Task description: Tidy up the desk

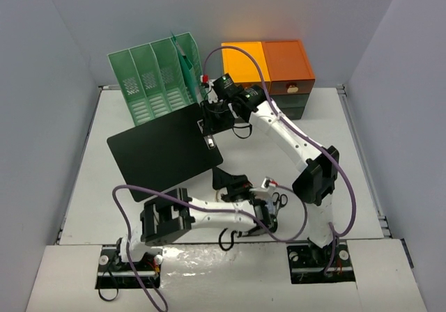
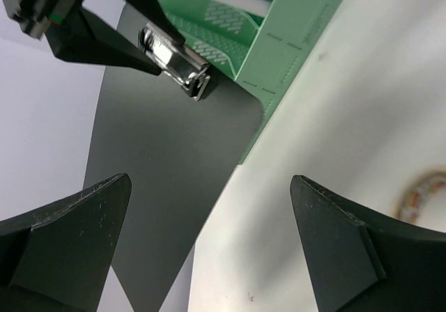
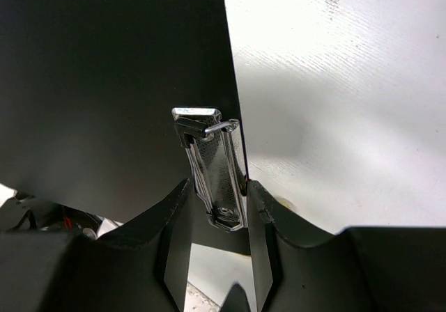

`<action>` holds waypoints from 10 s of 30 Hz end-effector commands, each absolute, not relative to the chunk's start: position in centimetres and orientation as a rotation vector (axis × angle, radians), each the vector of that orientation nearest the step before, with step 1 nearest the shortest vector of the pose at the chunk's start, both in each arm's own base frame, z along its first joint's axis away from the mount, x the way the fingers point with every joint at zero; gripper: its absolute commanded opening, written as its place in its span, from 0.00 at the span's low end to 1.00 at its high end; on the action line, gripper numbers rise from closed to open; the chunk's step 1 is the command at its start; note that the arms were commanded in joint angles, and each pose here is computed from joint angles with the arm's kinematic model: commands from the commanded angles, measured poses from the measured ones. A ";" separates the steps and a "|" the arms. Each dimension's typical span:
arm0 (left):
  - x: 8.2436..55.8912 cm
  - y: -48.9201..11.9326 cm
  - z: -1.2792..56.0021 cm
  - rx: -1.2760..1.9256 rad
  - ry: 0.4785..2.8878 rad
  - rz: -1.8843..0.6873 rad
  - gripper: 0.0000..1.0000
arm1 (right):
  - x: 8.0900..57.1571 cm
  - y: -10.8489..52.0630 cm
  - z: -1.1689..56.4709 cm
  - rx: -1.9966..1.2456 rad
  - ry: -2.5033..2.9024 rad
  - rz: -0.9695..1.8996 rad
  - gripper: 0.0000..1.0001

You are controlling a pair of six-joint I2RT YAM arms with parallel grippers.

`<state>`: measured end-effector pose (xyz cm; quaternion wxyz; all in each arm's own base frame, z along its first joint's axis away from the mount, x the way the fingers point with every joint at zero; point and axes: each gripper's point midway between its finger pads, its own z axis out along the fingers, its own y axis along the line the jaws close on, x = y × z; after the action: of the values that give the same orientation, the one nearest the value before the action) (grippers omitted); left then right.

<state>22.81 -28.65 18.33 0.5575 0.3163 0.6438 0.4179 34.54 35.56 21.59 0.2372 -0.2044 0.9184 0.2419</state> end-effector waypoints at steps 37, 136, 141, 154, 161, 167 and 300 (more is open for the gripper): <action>29.5 -22.1 30.0 0.725 1.325 1.352 0.81 | 33.3 35.1 26.4 -0.563 2.476 0.771 0.00; 21.1 -5.4 20.7 -0.739 2.485 -0.023 0.85 | 34.8 39.8 5.8 -0.795 2.376 0.297 0.55; 21.4 -5.5 20.6 -0.741 2.490 -0.025 0.85 | 34.8 39.8 4.7 -0.829 2.389 0.284 0.54; 21.7 -5.4 20.4 -0.736 2.494 -0.011 0.85 | 32.8 40.4 1.3 -0.893 2.463 0.326 0.51; 21.9 -5.5 20.1 -0.735 2.503 -0.010 0.85 | 32.3 40.3 0.2 -0.905 2.484 0.320 0.27; 22.1 -5.6 19.6 -0.736 2.510 -0.014 0.85 | 32.4 40.2 0.1 -0.903 2.484 0.309 0.06; 29.5 -23.8 31.8 0.826 1.443 1.256 0.46 | 34.5 35.0 28.0 -0.578 2.353 0.598 0.00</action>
<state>29.75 -24.88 29.22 0.4826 0.3877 0.5751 0.5349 35.46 35.76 23.79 0.2840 -0.2195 0.9115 0.2006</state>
